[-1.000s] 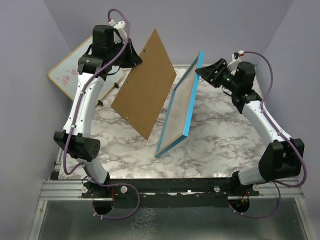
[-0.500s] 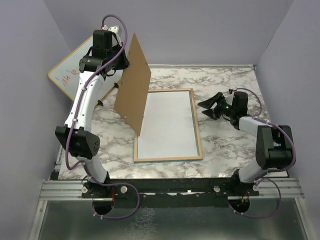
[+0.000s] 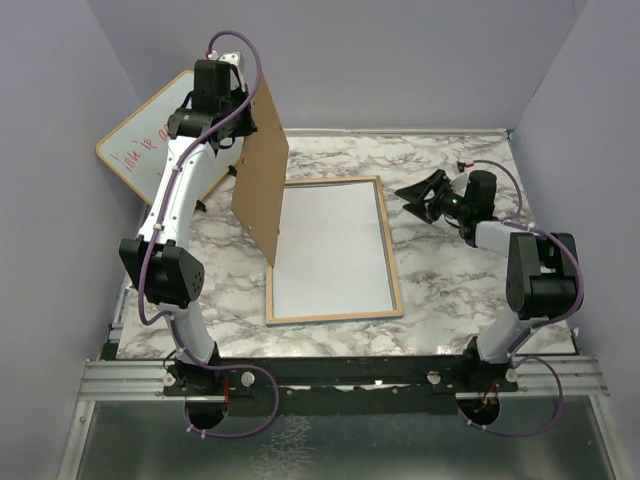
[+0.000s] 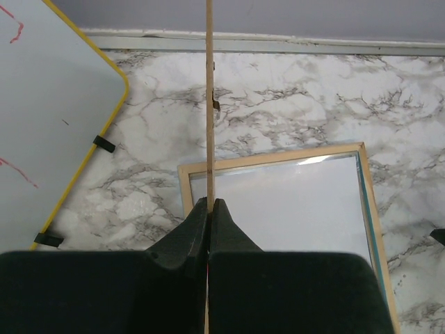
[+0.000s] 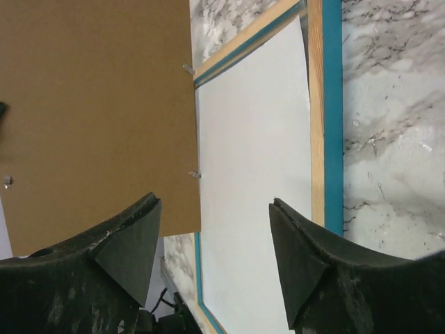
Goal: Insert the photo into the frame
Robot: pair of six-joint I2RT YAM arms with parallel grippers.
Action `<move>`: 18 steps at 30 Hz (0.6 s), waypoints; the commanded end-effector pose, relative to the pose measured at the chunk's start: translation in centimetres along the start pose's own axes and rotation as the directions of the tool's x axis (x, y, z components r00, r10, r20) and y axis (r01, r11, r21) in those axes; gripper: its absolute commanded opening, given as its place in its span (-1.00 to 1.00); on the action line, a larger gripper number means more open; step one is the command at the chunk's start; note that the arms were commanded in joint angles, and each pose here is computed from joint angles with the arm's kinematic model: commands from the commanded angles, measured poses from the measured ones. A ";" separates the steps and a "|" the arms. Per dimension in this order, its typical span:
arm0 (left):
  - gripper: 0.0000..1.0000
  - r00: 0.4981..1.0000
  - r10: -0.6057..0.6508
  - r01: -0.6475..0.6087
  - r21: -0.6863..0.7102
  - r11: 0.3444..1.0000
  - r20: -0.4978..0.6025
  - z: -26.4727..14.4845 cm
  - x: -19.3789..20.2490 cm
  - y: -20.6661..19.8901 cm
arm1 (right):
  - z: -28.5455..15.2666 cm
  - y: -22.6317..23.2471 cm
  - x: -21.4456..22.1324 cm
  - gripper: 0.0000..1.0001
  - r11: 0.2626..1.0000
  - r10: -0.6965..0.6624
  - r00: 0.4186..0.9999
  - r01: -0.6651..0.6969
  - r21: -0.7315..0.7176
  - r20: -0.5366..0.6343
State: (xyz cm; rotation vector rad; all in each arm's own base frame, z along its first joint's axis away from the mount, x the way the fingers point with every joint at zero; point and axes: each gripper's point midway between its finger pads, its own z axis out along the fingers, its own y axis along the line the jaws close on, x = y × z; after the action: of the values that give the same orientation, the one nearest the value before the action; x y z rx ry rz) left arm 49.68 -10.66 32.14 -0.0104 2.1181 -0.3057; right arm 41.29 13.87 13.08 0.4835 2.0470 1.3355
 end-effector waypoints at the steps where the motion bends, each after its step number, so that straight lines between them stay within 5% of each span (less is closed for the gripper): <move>1: -1.00 0.996 0.015 -0.016 0.008 1.000 0.089 -1.3 -3.0 -0.5 | 0.4 -2.8 -1.0 0.34 0.989 -0.050 0.999 0.050 0.139 -0.003; 18: -1.00 0.998 -0.011 0.004 0.100 0.995 0.064 -2.4 -2.2 -2.1 | 9.2 -1.8 -3.2 -0.04 0.973 -0.090 0.996 0.083 0.216 0.023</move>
State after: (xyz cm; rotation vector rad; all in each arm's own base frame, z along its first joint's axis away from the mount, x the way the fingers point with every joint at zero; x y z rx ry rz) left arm 49.41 -11.55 32.81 0.0161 2.1110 -0.3643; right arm 47.62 16.54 10.91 0.4321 2.1710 1.1199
